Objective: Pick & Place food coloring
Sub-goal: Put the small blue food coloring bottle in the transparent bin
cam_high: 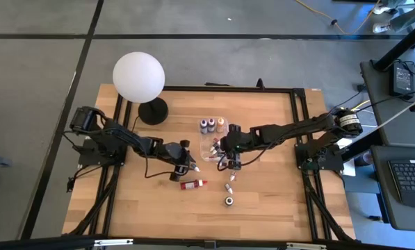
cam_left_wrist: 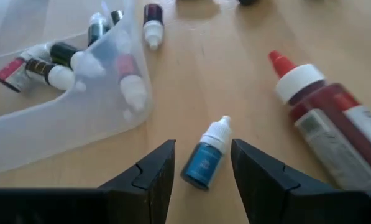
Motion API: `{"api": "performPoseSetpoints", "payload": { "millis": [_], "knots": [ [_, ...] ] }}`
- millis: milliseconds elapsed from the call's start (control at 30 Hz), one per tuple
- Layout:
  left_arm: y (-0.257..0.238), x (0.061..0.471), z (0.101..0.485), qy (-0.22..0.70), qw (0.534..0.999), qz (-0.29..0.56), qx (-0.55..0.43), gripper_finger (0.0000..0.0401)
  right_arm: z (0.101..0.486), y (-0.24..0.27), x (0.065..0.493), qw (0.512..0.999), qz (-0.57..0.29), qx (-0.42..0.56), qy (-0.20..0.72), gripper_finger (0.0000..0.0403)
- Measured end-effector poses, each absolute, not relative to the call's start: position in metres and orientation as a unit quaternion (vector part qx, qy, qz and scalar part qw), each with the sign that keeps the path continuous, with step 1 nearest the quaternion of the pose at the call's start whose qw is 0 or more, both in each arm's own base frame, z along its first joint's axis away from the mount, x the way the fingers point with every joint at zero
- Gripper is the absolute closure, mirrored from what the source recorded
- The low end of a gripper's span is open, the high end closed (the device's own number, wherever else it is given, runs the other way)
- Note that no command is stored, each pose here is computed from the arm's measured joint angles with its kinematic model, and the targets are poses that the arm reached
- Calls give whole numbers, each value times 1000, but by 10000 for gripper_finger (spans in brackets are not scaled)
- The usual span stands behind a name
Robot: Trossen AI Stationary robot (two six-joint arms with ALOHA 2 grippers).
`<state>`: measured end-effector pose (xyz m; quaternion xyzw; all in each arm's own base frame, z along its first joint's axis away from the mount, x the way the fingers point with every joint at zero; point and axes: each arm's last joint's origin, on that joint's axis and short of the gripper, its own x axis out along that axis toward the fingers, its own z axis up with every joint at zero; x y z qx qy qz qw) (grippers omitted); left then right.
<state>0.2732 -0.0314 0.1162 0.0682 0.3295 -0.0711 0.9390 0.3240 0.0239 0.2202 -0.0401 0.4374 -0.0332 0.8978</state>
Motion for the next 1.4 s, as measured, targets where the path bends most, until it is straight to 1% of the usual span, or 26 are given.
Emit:
{"api": "performPoseSetpoints", "payload": {
  "millis": [233, 367, 667, 800, 900, 1100, 1267, 1400],
  "knots": [
    [-26, 277, 98, 348, 932, -90, 51, 254, 220, 24, 324, 898, -33, -40, 437, 251],
    [-25, 278, 95, 351, 930, -97, 45, 263, 220, 24, 324, 898, -33, -40, 437, 251],
    [-26, 277, 94, 354, 929, -97, 43, 313, 220, 24, 324, 896, -32, -42, 440, 251],
    [-26, 277, 97, 354, 930, -94, 38, 324, 219, 26, 323, 895, -28, -43, 443, 251],
    [-25, 272, 103, 362, 928, -89, 23, 319, 219, 32, 322, 894, -20, -47, 445, 251],
    [-25, 260, 130, 364, 928, -86, 3, 315, 220, 53, 317, 892, -5, -71, 446, 251],
    [-24, 259, 161, 286, 955, -81, 1, 319, 223, 67, 311, 893, -14, -94, 441, 251],
    [-23, 260, 181, 217, 974, -66, 11, 315, 214, 75, 304, 887, -15, -90, 453, 251]
  ]
}}
